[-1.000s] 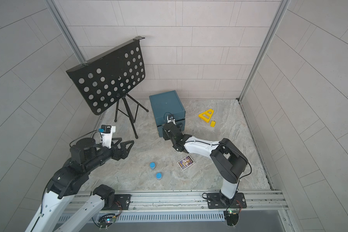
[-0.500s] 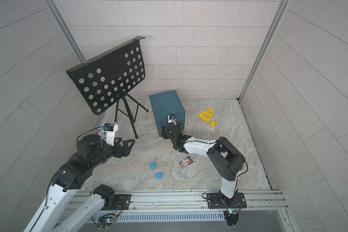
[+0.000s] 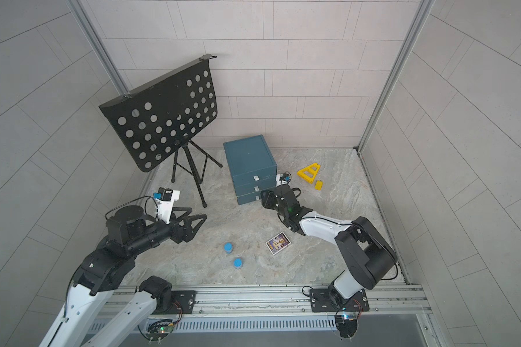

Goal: Put the paint cans in the drawer according to color
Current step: Close the drawer in the storage box, then open the drawer in the storage box.

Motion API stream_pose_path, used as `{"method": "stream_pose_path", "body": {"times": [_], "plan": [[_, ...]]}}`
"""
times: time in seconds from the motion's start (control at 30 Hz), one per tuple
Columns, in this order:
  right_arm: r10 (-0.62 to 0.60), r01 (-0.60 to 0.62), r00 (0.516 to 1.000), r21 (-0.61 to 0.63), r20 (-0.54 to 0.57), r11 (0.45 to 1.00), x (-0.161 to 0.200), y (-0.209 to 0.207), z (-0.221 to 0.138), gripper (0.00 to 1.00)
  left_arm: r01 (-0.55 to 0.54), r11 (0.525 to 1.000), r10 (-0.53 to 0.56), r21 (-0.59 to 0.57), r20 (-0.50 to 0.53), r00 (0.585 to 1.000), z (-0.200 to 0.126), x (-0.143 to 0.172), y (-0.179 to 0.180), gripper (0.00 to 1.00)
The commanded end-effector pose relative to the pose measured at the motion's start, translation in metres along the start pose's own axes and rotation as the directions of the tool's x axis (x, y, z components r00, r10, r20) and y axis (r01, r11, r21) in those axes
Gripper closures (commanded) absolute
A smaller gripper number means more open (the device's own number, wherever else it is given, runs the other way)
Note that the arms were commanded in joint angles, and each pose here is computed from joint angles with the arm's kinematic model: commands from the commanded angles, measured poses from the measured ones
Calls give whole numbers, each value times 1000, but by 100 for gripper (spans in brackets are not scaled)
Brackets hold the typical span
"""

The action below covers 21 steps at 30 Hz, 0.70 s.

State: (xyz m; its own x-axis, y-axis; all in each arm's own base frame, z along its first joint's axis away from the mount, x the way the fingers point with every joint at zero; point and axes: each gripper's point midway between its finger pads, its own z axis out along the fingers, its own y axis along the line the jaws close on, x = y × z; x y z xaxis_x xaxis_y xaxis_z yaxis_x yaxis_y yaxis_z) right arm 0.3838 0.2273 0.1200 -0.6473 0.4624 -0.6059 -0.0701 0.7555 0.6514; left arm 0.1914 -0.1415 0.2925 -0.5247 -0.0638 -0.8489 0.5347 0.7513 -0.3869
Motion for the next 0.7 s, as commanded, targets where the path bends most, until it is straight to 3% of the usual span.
{"method": "stream_pose_path", "body": {"times": [0.0,0.37,0.67], "plan": [[260,-285,951,-151,-164,946,25,4,4,56,-30,996,30,83,-1,1000,2,0,-13,17],[425,-449,890,-156,-163,880,41,0,33,59,-1,999,4,45,-56,998,13,7,-2,17],[455,-468,883,-162,-114,868,34,-2,55,61,-10,1000,11,25,-36,999,9,4,0,16]]}}
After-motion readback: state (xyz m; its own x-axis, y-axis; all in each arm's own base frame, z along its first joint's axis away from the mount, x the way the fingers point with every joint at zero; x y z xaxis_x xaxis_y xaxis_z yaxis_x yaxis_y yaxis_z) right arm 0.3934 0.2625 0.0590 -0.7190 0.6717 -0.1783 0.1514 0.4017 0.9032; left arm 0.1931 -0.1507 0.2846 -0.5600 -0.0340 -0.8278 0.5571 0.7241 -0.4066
